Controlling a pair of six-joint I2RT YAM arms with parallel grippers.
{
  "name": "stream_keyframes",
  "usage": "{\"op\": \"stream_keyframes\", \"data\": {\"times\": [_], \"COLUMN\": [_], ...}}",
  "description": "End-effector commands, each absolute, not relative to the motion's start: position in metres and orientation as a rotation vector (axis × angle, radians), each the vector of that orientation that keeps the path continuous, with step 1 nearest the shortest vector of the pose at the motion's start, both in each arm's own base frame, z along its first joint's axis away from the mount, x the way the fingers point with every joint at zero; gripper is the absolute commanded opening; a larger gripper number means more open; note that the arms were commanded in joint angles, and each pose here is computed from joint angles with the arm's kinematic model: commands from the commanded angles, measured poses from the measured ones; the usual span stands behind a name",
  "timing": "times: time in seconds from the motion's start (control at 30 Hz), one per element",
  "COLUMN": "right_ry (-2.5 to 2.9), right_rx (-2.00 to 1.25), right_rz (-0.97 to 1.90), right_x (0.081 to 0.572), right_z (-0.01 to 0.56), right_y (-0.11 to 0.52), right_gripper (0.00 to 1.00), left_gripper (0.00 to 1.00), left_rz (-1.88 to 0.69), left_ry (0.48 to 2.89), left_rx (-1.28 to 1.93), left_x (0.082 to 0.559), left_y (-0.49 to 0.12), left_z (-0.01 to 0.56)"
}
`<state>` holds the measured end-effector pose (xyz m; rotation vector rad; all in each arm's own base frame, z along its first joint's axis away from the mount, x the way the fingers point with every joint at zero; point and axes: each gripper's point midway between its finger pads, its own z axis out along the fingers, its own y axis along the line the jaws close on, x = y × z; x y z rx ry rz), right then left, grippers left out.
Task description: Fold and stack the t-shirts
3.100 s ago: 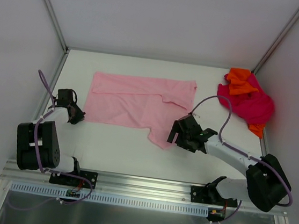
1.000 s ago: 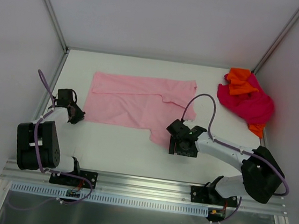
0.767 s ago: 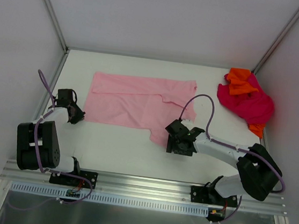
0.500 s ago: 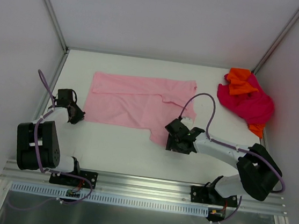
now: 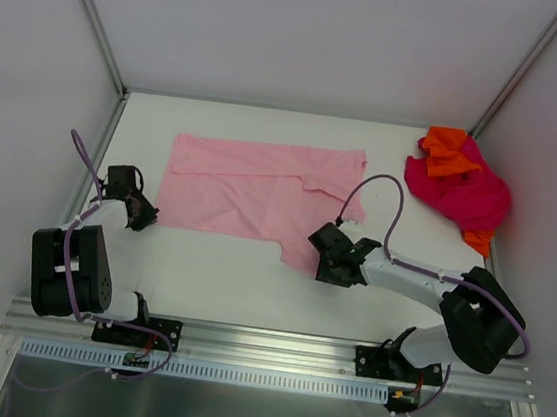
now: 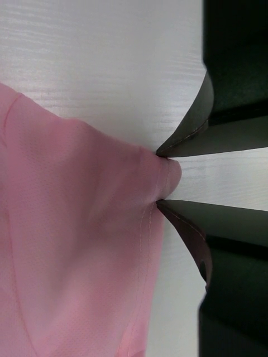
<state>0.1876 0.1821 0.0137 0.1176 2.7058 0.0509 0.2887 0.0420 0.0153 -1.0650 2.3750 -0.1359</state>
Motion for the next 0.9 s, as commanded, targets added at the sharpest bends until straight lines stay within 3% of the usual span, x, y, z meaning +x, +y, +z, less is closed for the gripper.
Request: {"op": "stream_keyframes", "data": {"times": [0.0,0.2,0.27,0.63,0.87], "right_ry": [2.741,2.748,2.737,2.734,2.665], "right_rx": [0.153,0.126,0.104,-0.154,-0.122], "right_rz": [-0.032,0.002,0.025,0.005,0.054], "right_x": [0.174,0.170,0.171,0.168,0.171], "right_z": [-0.004,-0.007,-0.003,0.045,0.072], "right_y": [0.163,0.163,0.165,0.158,0.154], "right_gripper": [0.39,0.07,0.01,0.01,0.01], "left_gripper": [0.00,0.00,0.00,0.00,0.00], "left_rz": [-0.126,-0.129,-0.129,-0.123,-0.104], "left_ry": [2.366,2.373,2.370,2.350,2.318], "left_rx": [-1.064,-1.059,-1.057,-1.004,-0.961], "left_x": [0.291,0.291,0.291,0.291,0.283], "left_y": [0.047,0.046,0.047,0.048,0.049], "left_z": [0.018,0.017,0.019,0.039,0.059]}}
